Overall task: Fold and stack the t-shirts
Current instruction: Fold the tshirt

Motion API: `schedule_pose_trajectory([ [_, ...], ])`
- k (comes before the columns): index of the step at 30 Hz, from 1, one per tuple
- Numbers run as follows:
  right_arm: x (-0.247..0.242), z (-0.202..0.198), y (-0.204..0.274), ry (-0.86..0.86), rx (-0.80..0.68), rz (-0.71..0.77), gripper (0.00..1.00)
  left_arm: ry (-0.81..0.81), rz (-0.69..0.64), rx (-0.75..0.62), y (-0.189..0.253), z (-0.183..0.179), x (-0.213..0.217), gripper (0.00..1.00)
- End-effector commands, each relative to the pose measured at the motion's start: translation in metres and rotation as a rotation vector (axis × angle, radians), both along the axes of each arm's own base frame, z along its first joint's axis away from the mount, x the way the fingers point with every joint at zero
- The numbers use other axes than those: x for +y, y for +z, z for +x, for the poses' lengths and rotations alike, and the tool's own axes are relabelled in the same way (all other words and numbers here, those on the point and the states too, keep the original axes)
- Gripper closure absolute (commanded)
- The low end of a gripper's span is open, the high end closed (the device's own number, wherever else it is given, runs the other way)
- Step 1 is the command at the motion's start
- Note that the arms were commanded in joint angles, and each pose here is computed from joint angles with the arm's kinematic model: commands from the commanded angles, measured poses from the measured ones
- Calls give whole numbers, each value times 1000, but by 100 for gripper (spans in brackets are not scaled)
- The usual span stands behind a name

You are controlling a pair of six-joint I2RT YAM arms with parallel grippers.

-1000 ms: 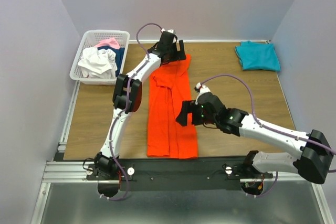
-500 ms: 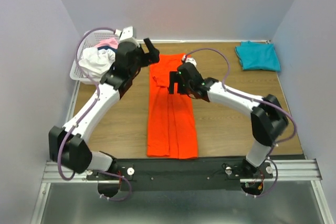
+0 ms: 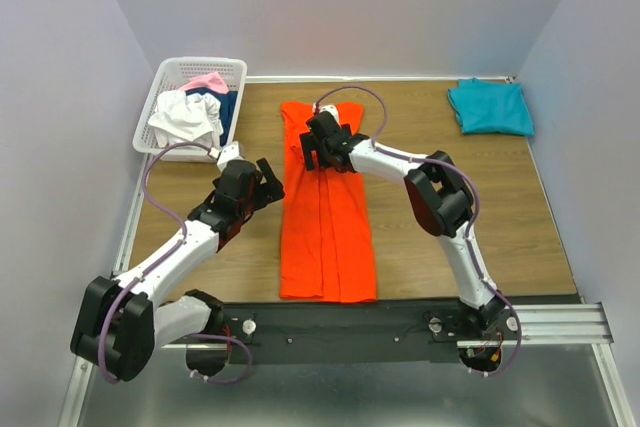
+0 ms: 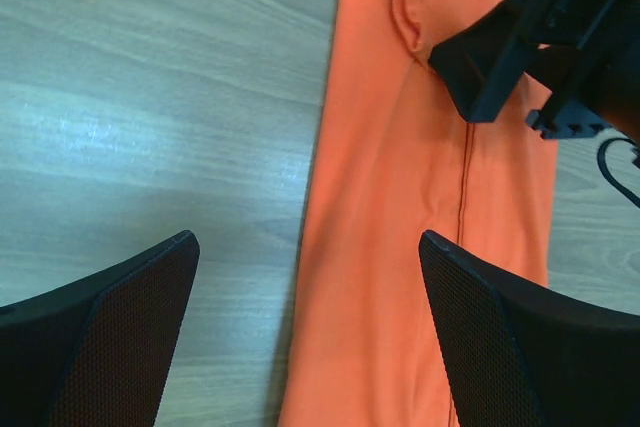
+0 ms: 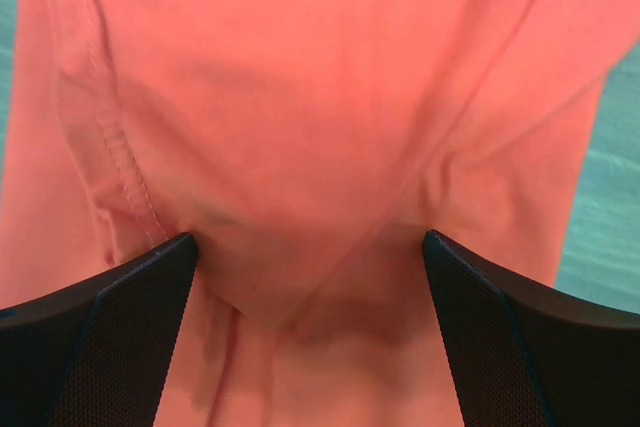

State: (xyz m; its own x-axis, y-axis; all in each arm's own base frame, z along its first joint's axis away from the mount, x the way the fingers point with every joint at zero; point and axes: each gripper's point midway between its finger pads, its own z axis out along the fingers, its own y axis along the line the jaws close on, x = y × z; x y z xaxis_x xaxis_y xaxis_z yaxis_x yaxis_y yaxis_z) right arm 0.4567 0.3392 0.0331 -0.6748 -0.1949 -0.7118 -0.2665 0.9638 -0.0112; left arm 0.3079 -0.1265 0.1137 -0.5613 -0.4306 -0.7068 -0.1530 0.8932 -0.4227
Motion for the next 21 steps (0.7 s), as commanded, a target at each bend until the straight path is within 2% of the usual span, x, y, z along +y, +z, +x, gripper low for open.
schedule_pose_trajectory([
  [1,-17,14,-15,-17,-24,-118,0,42,-30,-17,1,-2,3,2],
  [10,-85,30,-44,-99,37,-209,0,15,-32,29,-16,-12,1,2],
  [17,-95,53,-39,-27,33,-210,0,-65,-55,54,-27,-14,-14,2],
  [21,-89,67,-36,29,12,-217,0,-116,-52,121,-49,-22,-21,2],
])
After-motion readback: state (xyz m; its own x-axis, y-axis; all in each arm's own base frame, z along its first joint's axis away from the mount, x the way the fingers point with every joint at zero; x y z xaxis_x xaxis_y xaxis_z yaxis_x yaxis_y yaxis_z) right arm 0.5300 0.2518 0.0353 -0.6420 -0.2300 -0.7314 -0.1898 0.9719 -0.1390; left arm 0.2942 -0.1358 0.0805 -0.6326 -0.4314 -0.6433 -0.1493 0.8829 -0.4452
